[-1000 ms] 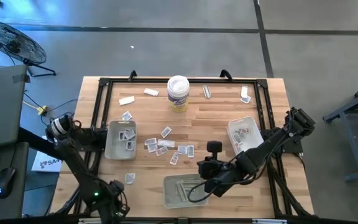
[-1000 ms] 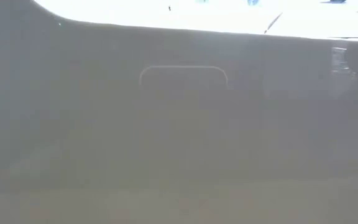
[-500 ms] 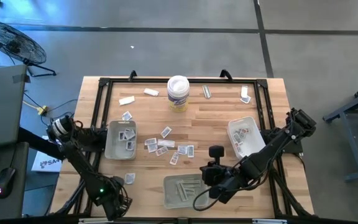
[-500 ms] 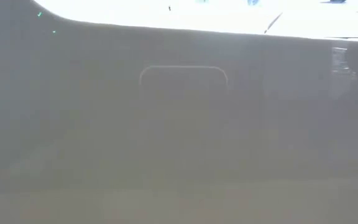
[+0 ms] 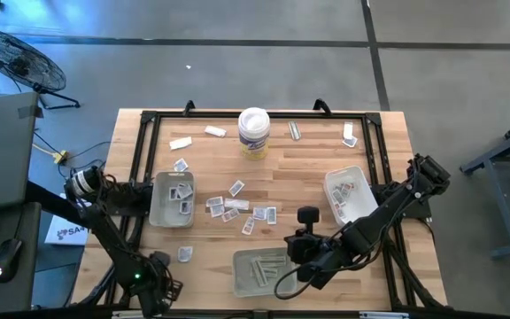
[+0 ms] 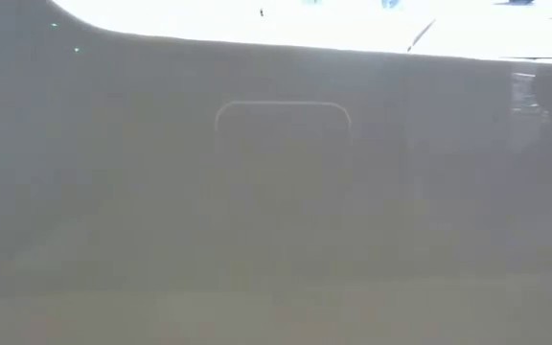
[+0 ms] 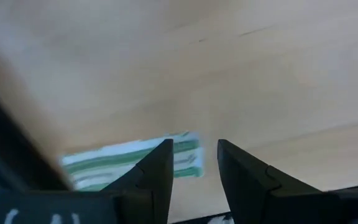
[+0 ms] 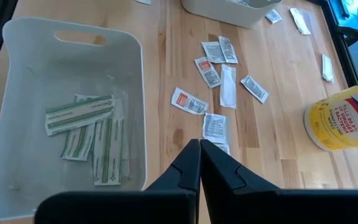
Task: Pick & Place First Aid Supplies
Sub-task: Put the green bandage pack into the bottom gray bin
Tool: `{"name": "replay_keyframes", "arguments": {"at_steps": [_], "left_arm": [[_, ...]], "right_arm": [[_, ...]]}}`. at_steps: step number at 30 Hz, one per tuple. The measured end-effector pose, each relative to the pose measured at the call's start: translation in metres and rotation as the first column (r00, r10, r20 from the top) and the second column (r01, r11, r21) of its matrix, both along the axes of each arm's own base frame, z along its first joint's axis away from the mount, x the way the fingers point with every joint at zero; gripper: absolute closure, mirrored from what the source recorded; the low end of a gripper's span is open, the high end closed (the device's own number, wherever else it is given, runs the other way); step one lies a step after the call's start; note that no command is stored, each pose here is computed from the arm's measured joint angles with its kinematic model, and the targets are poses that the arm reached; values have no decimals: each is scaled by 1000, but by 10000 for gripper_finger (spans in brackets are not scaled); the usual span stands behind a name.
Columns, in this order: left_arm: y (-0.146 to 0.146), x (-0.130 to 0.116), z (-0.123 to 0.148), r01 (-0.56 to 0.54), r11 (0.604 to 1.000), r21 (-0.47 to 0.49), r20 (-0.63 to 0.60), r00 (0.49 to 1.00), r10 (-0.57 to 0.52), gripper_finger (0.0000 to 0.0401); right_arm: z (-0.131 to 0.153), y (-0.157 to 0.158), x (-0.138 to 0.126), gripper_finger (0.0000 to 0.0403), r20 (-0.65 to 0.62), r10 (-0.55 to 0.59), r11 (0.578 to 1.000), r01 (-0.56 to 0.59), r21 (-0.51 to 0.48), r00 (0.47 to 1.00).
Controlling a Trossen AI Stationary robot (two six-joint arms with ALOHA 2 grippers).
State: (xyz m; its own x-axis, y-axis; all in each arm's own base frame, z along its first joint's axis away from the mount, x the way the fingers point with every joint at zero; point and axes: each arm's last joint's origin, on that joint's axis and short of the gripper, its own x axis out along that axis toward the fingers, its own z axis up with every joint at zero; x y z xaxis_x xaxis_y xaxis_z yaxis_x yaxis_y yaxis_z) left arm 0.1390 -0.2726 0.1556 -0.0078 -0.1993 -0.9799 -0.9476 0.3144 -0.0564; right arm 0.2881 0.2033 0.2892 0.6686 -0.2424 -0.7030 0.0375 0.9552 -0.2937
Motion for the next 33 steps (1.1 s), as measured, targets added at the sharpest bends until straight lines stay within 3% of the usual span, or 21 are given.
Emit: {"name": "replay_keyframes", "arguments": {"at_steps": [17,20,26,33], "left_arm": [[5,-4,-16,12,998,-59,-8,1000,-12,282],[5,-4,-17,17,998,-65,-13,1000,-17,305],[6,-4,-18,51,997,-60,-4,999,-51,387],[5,-3,-16,124,991,-47,24,992,-123,392]], "right_arm": [[0,0,0,398,1,-2,1000,2,3,1000],[0,0,0,399,1,-3,1000,3,2,1000],[0,0,0,400,1,-2,1000,2,3,1000],[0,0,0,401,2,-2,1000,2,3,1000]]}}
